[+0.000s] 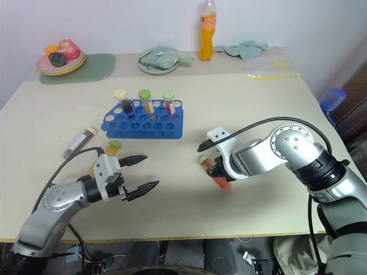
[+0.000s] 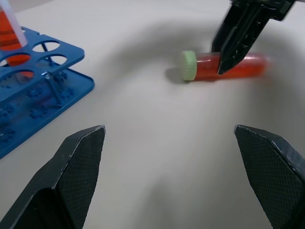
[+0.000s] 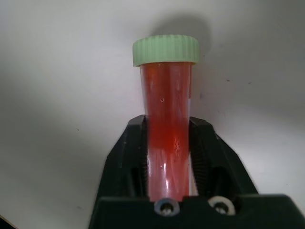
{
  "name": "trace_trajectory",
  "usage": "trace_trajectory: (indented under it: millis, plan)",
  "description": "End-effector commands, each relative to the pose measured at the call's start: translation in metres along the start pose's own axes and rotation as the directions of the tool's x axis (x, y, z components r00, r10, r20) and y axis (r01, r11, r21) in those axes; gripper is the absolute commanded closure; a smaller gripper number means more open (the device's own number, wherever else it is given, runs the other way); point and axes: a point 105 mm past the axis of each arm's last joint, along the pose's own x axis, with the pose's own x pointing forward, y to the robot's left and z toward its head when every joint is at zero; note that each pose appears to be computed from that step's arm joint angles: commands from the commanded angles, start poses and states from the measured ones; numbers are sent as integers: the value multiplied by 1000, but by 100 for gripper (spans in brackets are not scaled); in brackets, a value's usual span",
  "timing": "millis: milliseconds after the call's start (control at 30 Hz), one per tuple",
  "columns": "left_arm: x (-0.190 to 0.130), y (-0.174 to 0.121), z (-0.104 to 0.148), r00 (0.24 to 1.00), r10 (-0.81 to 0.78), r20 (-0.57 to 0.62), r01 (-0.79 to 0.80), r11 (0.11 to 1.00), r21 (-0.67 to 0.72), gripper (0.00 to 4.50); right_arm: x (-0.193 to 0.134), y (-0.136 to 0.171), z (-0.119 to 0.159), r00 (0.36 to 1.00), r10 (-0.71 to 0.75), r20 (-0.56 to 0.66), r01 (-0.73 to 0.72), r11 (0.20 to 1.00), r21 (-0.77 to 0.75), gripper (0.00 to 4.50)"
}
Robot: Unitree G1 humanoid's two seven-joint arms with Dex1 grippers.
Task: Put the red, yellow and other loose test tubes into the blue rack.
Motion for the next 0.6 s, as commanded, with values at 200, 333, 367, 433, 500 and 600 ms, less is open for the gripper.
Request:
trace_trajectory:
  millis: [200,333,367,433,500,600]
  plan:
    - [-14,15,1,996,84,1,-84,996,37,0,-49,45,58,914,191,357,-102,962,-253,382]
    - [-27,41,-1,967,253,31,-253,967,-8,0,-65,48,87,692,240,681,109,897,-428,382]
    - [-31,50,1,948,313,48,-313,950,-19,0,-64,47,92,649,256,716,138,886,-442,382]
    - [-39,68,4,902,425,78,-422,905,-50,0,-68,48,105,525,307,794,122,896,-426,382]
    - [-44,80,7,863,496,94,-491,868,-71,0,-65,41,123,426,250,869,169,922,-348,382]
    - [-42,85,8,846,527,84,-523,850,-66,0,-52,41,142,338,206,918,167,947,-274,382]
